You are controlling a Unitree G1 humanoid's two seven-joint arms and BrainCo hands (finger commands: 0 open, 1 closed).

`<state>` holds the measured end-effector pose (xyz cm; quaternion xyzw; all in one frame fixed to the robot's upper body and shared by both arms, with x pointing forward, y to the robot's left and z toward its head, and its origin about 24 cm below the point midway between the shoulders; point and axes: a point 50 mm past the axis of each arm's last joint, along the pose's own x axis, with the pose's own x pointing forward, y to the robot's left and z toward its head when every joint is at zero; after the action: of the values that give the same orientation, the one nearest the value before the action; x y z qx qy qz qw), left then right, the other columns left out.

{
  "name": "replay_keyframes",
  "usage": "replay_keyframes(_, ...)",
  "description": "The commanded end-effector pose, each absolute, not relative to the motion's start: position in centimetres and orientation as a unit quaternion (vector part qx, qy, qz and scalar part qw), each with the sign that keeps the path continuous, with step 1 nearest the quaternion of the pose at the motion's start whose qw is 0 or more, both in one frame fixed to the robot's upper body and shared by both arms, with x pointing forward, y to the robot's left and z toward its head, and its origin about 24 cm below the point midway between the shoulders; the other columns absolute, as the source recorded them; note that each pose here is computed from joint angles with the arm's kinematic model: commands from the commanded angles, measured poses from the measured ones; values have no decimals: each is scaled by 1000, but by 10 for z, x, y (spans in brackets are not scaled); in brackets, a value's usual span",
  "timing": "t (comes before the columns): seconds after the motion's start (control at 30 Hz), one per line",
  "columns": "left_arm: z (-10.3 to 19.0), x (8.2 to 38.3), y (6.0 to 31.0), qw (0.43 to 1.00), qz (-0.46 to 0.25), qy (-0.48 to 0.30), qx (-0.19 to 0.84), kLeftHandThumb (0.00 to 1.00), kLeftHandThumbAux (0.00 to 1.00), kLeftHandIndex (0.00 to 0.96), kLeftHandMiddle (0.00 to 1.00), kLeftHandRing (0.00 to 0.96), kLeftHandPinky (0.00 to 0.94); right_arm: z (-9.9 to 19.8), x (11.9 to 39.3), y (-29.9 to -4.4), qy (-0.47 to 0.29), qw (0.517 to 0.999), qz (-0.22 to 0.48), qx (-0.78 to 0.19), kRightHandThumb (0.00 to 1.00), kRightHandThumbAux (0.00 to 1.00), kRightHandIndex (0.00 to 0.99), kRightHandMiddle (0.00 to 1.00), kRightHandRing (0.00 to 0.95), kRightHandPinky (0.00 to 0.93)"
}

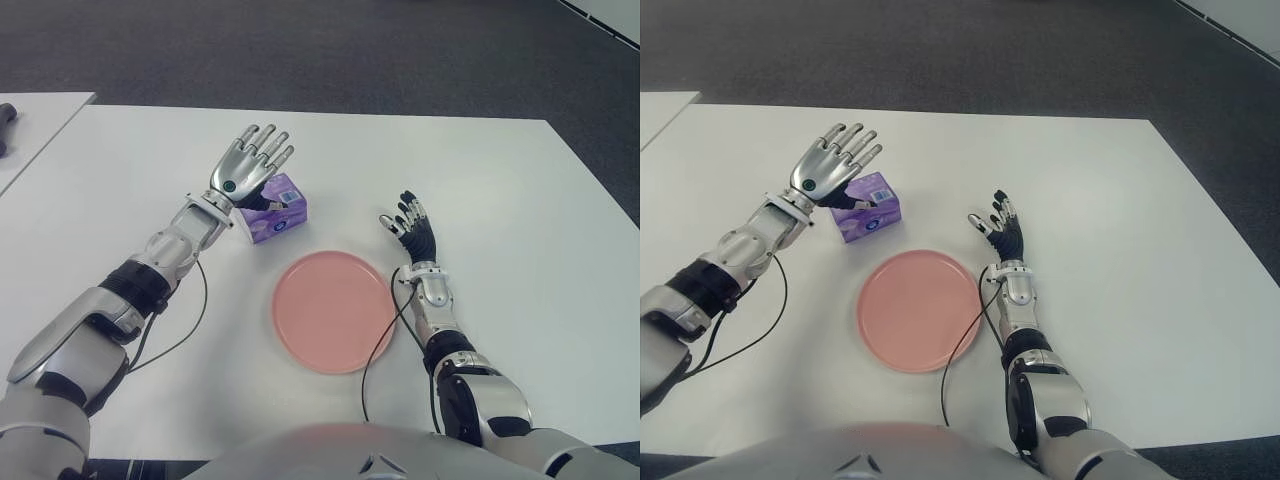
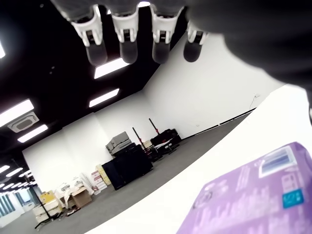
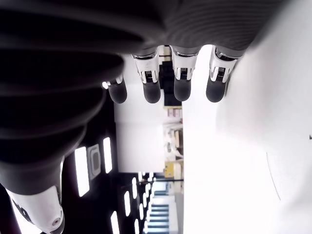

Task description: Put the tissue paper into the plate.

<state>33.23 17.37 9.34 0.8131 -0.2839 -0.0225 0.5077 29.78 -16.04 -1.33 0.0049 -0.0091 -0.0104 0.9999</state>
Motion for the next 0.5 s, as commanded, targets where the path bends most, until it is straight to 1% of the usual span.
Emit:
replay_keyframes(0.03, 82, 325, 178, 519, -34, -271, 810, 119, 279, 0, 0, 0, 0, -47, 271, -161, 70, 997, -16, 8, 26, 668, 0, 0, 0, 0)
replay_keyframes(0.17, 75, 322, 179, 535, -42, -258, 803, 115, 275, 0, 0, 0, 0, -47, 271, -161, 69, 997, -18, 7, 29, 666, 0, 0, 0, 0)
replay_keyframes(0.33, 59, 320, 179, 560, -61, -226, 795, 118, 256, 0, 0, 0, 0, -48, 270, -162, 71, 997, -18, 5, 31, 667, 0, 0, 0, 0)
replay_keyframes(0.5, 48, 319, 178, 577, -76, -201, 788, 119, 236, 0, 0, 0, 0, -48, 269, -164, 69, 997, -18, 4, 17, 675, 0, 0, 0, 0)
